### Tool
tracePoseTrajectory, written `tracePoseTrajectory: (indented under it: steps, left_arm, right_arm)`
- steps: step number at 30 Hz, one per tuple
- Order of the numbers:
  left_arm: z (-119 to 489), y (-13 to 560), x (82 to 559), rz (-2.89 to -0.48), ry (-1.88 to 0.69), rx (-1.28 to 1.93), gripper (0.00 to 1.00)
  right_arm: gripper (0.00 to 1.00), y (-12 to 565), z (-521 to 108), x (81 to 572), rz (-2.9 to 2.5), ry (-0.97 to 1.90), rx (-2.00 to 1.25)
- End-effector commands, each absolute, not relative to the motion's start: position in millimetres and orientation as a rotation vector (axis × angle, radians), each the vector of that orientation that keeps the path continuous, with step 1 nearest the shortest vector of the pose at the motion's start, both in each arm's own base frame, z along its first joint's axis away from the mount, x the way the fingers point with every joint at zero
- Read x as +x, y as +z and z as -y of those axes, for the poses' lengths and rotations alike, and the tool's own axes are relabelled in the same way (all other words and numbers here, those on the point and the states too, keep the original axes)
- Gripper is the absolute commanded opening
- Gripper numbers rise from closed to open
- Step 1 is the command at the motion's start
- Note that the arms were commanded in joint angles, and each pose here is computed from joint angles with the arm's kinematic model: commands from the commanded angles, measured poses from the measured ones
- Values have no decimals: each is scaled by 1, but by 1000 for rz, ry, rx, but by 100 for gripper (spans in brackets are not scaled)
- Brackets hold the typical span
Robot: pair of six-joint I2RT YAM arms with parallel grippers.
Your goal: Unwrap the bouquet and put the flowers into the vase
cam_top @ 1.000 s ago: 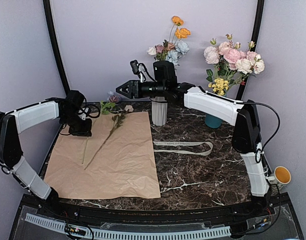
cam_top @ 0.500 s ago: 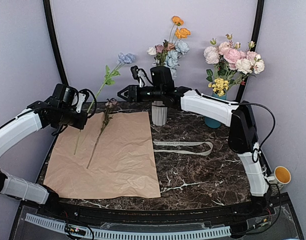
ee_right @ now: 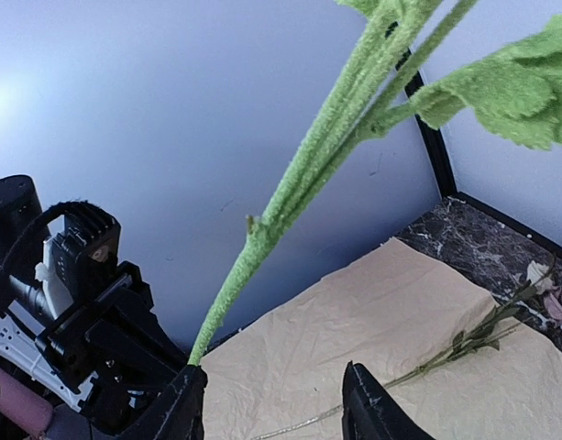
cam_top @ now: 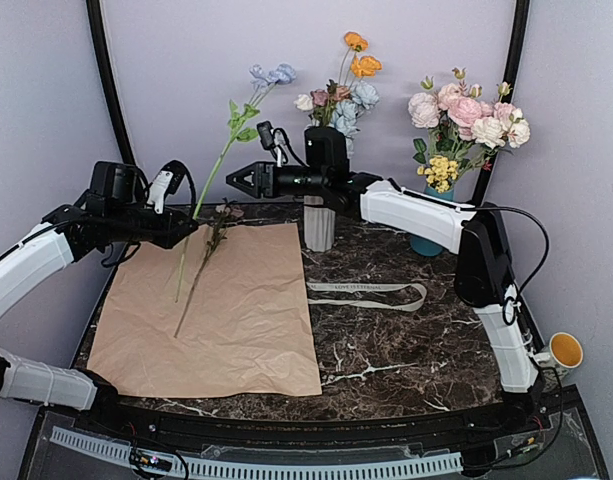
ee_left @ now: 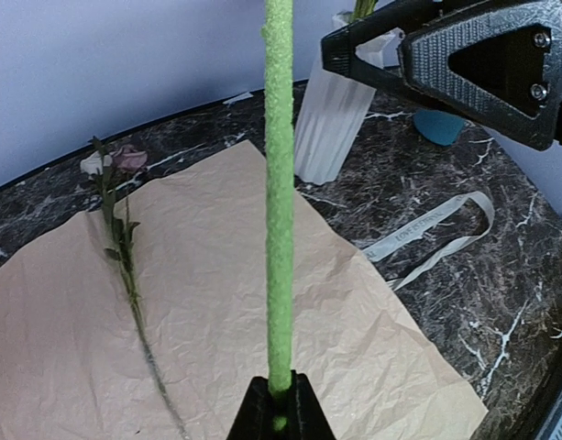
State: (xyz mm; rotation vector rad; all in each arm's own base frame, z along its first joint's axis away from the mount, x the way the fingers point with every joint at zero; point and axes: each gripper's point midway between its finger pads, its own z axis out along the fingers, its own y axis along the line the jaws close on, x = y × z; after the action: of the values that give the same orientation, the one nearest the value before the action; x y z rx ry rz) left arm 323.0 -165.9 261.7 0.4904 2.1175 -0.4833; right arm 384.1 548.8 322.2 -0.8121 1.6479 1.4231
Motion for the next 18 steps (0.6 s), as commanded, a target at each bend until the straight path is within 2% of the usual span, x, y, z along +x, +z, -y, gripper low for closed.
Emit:
tracePoseTrajectory:
  steps: [1,9,18]
  left_arm:
    - [195,293,316,-1990,-688,578,0]
    - [207,302,318,-1951,-750,627,0]
    - [215,301,317,-1941,-799,652,0]
  right_arm:
    - [49,379,-548,360,-1435,1513,-889]
    - [43,397,-545,353,-1378,1516,-908]
    - [25,413,-545,348,-1323,1526,-927]
